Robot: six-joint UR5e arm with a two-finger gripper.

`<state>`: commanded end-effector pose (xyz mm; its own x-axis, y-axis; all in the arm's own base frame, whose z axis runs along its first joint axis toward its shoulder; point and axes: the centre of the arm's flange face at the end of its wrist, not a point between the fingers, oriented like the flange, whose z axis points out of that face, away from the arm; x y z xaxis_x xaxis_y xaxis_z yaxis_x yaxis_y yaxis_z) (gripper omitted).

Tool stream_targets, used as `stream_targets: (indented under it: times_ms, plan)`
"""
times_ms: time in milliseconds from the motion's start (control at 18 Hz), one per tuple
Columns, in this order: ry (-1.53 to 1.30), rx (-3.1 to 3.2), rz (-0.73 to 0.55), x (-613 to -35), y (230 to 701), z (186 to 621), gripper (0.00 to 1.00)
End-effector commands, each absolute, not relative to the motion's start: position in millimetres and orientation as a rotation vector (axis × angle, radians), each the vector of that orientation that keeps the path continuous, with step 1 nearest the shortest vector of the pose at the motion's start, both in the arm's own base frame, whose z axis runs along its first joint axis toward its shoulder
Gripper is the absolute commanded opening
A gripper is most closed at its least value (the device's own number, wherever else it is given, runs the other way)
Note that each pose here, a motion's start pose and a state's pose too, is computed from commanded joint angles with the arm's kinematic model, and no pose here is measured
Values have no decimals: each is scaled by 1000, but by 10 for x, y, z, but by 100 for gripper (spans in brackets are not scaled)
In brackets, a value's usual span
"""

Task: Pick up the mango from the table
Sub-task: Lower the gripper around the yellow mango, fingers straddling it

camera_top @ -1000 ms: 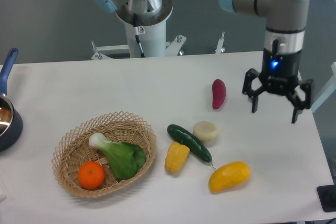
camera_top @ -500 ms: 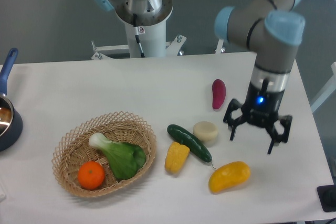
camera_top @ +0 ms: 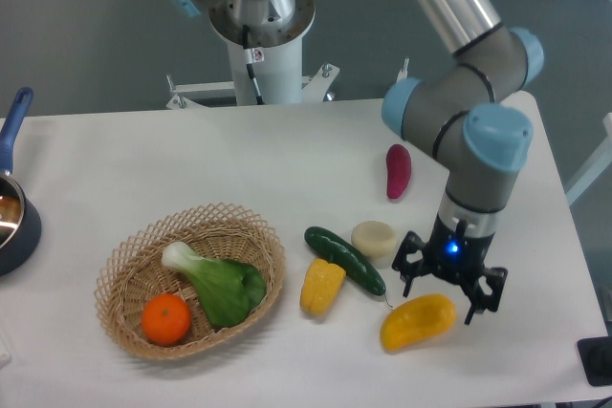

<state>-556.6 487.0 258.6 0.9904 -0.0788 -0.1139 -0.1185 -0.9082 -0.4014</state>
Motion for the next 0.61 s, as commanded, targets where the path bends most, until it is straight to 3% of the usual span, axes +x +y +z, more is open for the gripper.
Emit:
stream_targets:
  times_ms: [611]
  plan:
    - [450, -2795, 191, -5505, 4785, 2344, 100]
